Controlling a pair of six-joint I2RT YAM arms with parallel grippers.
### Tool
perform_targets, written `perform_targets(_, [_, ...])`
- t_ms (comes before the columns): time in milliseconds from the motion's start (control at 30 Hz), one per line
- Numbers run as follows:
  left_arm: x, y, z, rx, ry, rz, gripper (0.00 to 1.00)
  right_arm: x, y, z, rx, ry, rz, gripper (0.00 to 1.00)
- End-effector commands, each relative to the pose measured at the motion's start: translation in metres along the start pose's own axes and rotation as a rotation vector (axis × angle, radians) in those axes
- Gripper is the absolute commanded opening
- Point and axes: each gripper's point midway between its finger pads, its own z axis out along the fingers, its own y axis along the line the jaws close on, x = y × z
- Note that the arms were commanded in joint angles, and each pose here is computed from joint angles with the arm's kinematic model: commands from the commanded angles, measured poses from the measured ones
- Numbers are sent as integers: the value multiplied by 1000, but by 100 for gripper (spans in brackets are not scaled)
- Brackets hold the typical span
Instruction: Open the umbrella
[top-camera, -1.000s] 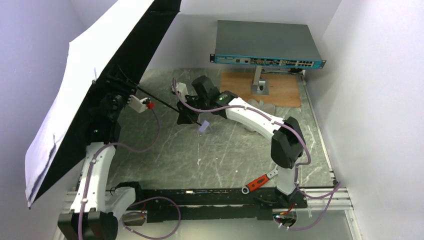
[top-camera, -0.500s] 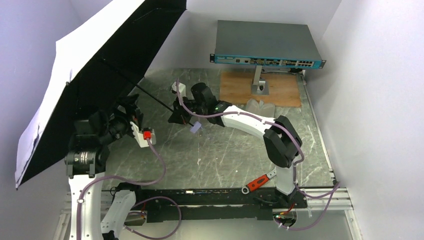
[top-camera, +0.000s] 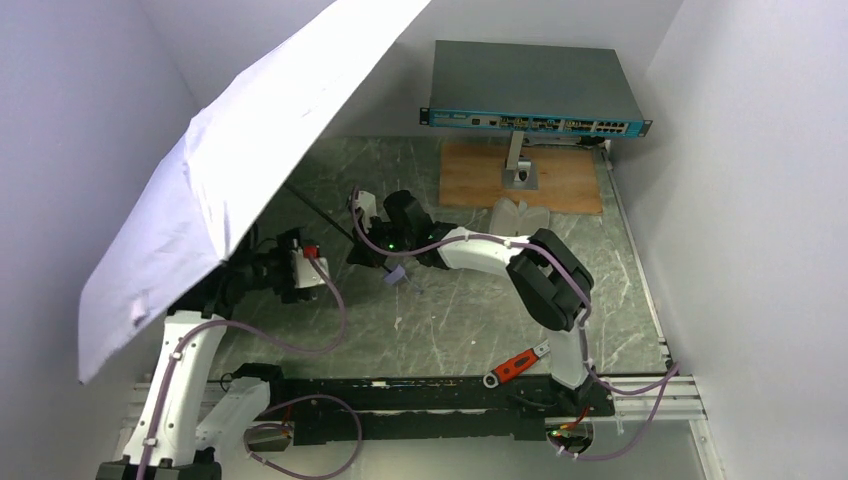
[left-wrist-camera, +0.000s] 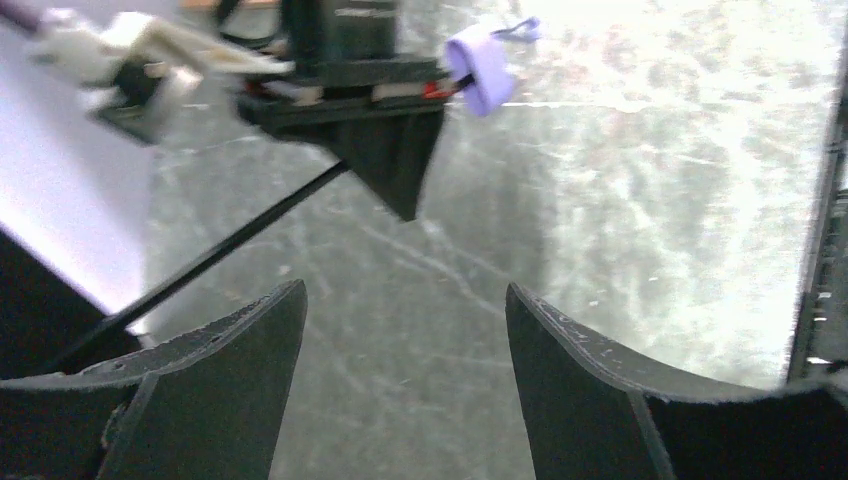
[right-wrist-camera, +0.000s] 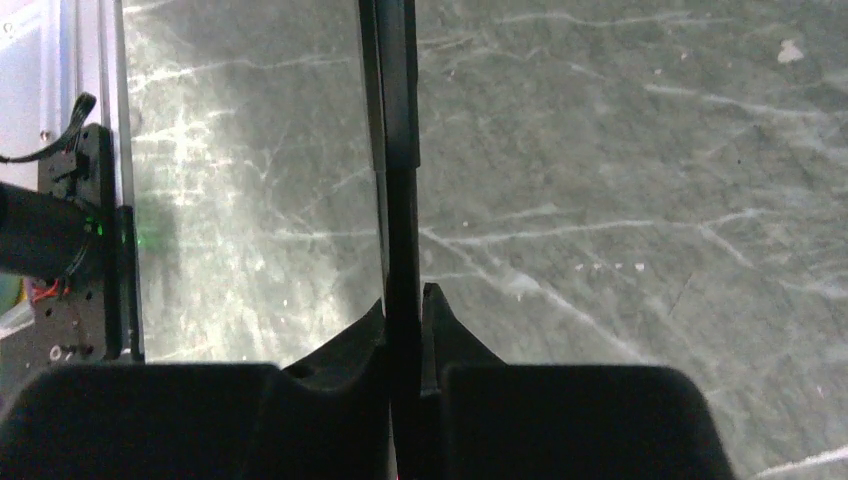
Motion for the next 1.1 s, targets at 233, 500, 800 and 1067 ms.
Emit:
perform_targets(233, [40,-47,44,129,102,-247,79,-54,-17,14,62,-174,-70,63])
perform_targets(500, [52,-68,58,201,102,-261,89,-44,-22,-53,148,-165,-106,96])
perform_targets(800, [69,-84,103,270,213,-298,99,-31,-18,-133,232,-114,-97,100])
perform_targets(1067, [46,-95,150,284,282,-308,100,-14,-4,-208,338,-97,-98,100])
